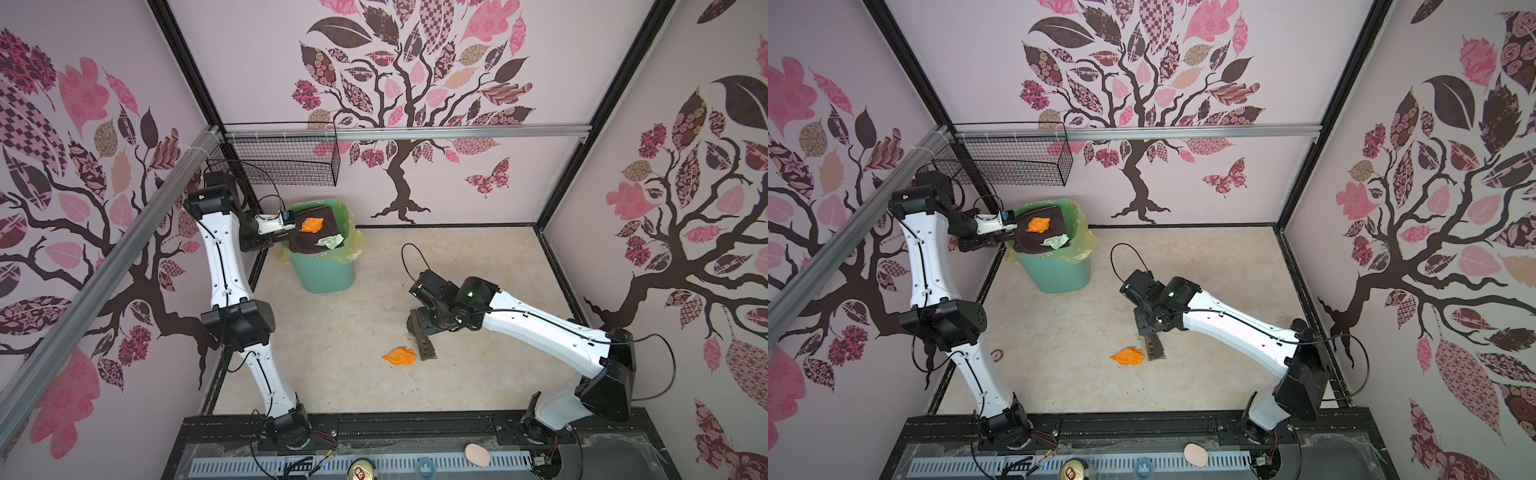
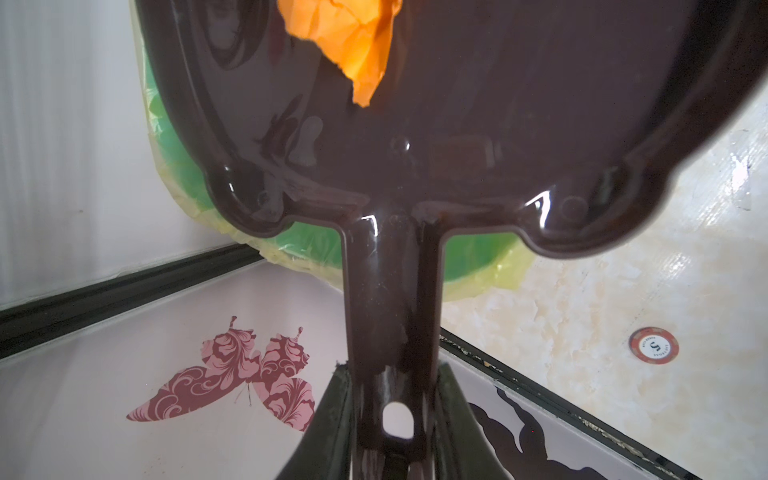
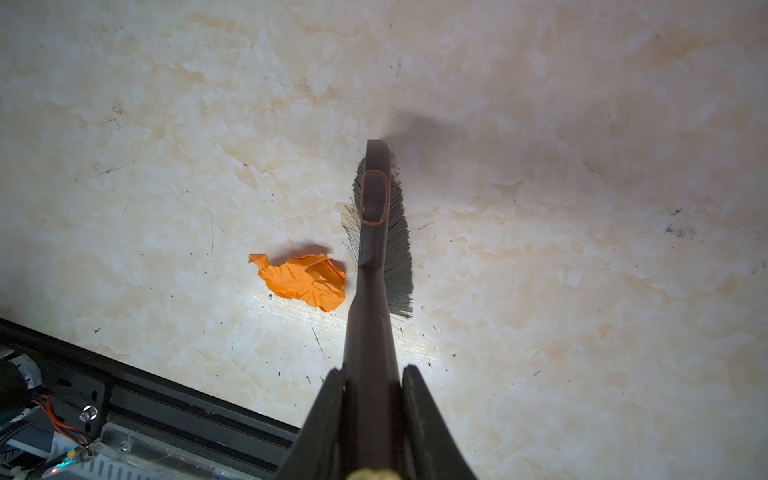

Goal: Sweep away the paper scraps from the table
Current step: 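Tip the dustpan over the green bin with the left gripper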

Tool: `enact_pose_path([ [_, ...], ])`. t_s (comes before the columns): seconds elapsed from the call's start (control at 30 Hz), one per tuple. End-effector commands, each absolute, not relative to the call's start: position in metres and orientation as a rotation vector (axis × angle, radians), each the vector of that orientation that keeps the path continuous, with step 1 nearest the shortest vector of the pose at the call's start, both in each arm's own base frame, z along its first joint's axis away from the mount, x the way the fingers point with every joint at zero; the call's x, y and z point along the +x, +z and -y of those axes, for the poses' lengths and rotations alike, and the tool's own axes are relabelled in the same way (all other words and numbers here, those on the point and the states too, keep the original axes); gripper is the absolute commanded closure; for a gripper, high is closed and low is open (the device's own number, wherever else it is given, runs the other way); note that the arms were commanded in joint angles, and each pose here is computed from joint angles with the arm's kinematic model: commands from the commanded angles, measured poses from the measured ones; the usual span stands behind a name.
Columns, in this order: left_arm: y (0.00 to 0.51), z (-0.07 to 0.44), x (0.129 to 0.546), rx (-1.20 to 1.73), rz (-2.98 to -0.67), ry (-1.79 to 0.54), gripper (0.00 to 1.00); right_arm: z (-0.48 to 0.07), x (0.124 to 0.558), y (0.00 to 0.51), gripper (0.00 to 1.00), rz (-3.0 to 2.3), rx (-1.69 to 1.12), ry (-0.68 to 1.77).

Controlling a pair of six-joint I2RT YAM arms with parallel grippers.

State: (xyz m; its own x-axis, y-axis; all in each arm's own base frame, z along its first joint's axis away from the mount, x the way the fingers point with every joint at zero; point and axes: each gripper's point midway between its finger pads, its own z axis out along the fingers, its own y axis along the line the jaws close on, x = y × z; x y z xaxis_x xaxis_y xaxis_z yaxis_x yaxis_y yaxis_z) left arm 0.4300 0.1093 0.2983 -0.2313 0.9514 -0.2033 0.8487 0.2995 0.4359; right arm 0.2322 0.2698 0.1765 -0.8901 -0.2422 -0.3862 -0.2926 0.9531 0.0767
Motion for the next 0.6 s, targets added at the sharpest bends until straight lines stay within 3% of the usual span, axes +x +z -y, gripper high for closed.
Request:
enact_pose_path([
  [0.0, 0.287, -0.107, 0.409, 1.598, -2.241, 0.193, 1.00, -0.247, 0.205, 0.112, 1.00, -2.969, -0.455, -0.015],
  [0.27, 0.291, -0.142, 0.440, 1.650, -2.229, 0.497, 1.00, -0.245, 0.204, 0.115, 1.00, -2.960, -0.453, -0.011],
  [0.57, 0.337, -0.149, 0.459, 1.748, -2.064, 0.879, 1.00, -0.248, 0.205, 0.113, 1.00, -2.952, -0.445, 0.016],
])
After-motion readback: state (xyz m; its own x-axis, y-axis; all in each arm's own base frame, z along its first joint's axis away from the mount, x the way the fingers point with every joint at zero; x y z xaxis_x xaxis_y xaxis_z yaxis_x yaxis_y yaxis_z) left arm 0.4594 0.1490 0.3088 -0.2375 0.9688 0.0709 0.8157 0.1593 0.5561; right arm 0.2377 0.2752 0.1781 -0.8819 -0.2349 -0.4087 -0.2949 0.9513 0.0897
